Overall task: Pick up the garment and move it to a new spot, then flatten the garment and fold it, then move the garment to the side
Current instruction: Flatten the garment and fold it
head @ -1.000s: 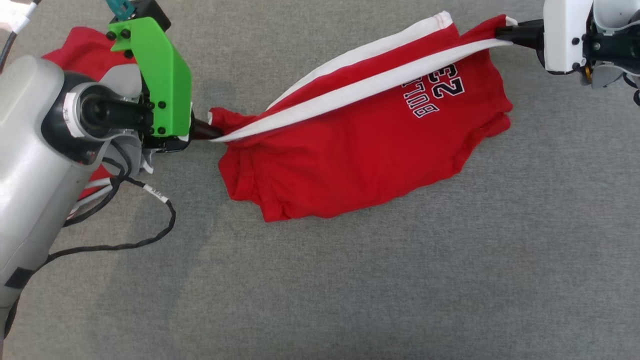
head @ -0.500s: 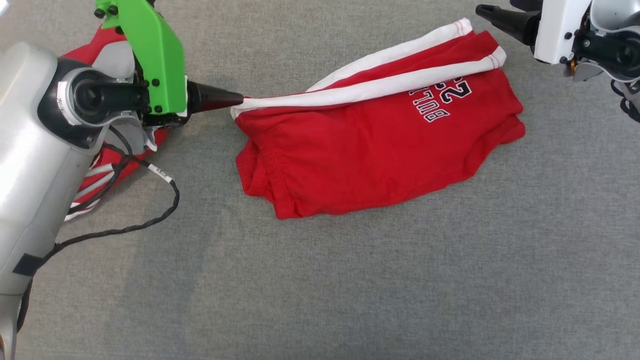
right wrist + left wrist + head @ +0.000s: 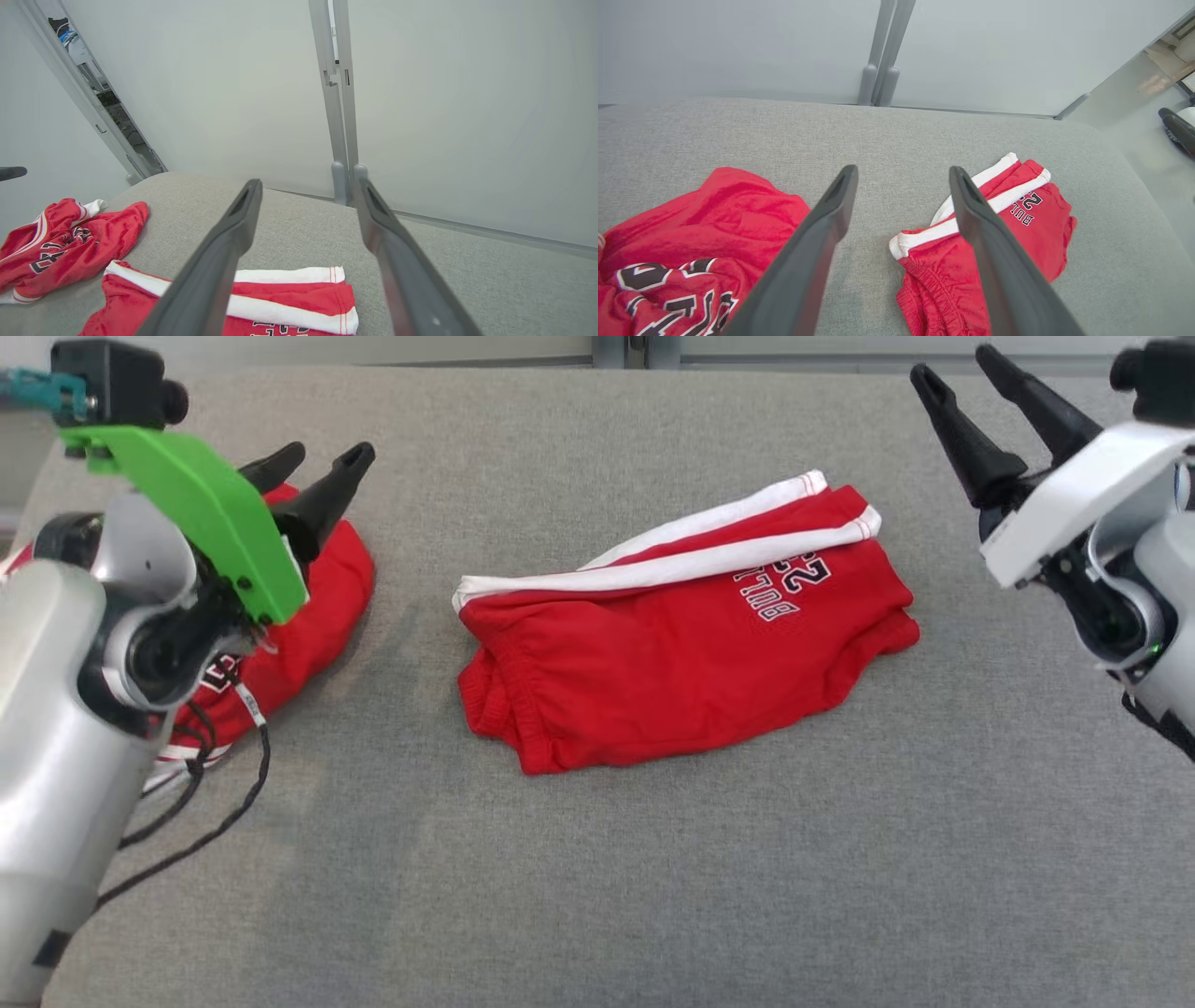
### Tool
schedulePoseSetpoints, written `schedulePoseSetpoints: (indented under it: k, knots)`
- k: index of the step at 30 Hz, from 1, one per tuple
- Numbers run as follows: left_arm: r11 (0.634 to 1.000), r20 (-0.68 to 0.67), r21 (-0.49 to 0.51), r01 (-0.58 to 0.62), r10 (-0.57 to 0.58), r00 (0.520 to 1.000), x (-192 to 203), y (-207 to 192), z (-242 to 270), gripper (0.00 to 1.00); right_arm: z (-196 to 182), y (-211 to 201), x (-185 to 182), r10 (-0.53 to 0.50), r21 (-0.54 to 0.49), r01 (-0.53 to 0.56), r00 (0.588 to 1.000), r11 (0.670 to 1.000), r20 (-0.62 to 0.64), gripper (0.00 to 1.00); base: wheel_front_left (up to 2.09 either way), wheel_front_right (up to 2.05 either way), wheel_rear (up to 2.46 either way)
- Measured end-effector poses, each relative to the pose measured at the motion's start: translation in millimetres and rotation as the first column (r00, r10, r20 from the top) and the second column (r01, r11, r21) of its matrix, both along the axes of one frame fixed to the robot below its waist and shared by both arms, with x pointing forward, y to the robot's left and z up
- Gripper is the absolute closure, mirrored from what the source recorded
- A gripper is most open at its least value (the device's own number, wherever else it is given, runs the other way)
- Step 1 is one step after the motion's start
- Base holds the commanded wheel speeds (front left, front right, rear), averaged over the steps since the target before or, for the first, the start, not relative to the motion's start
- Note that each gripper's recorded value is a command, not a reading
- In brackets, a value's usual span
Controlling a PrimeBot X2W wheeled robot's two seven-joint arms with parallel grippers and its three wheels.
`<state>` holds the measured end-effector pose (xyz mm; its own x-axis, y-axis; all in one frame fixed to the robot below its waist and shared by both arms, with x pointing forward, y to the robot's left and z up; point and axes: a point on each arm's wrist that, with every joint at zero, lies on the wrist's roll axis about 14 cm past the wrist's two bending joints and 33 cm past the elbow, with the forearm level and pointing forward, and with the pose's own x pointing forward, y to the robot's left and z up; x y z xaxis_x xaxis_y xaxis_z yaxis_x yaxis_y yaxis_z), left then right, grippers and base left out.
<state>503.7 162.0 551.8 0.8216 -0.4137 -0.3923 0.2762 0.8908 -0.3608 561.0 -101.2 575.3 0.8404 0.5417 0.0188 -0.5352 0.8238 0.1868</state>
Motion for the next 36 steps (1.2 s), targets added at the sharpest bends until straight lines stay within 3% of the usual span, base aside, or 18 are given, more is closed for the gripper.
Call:
schedulePoseSetpoints:
  k: [6,8,14,21,26,32,36]
  knots:
    - [0.99,0.258,0.028,-0.137,0.125,0.958,-25.6,23.2,14.4,0.0,7.3,-20.3,-19.3,-0.084,0.066,0.081,0.995,0.995,0.048,0.0,0.0,0.0,0.0]
    - [0.982,0.311,-0.009,-0.188,0.181,0.933,-35.8,29.6,17.1,0.0,8.2,-28.0,-24.1,-0.118,0.078,0.114,0.991,0.99,0.061,0.0,0.0,0.0,0.0]
    - [0.959,0.455,-0.027,-0.282,0.263,0.851,-71.7,39.6,18.0,0.0,-43.4,-24.9,-49.1,-0.145,0.066,0.148,0.989,0.987,-0.041,0.0,0.0,0.0,0.0]
    - [0.919,0.449,-0.087,-0.385,0.381,0.808,-103.6,45.8,-1.6,0.0,-83.8,-17.5,-47.0,-0.145,-0.002,0.146,0.981,0.989,-0.131,0.0,0.0,0.0,0.0]
    - [0.882,0.372,-0.147,-0.448,0.469,0.801,-121.9,48.6,-24.3,0.0,-119.6,-18.3,-34.6,-0.161,-0.089,0.142,0.954,0.986,-0.255,0.0,0.0,0.0,0.0]
    - [0.847,0.349,-0.175,-0.501,0.529,0.773,-130.5,59.4,-33.9,0.0,-156.8,-9.1,-20.4,-0.156,-0.206,0.076,0.902,0.976,-0.402,0.0,0.0,0.0,0.0]
    - [0.832,0.336,-0.169,-0.529,0.553,0.762,-136.3,65.2,-42.9,0.0,-179.9,-0.8,-15.4,-0.158,-0.248,0.028,0.838,0.968,-0.522,0.0,0.0,0.0,0.0]
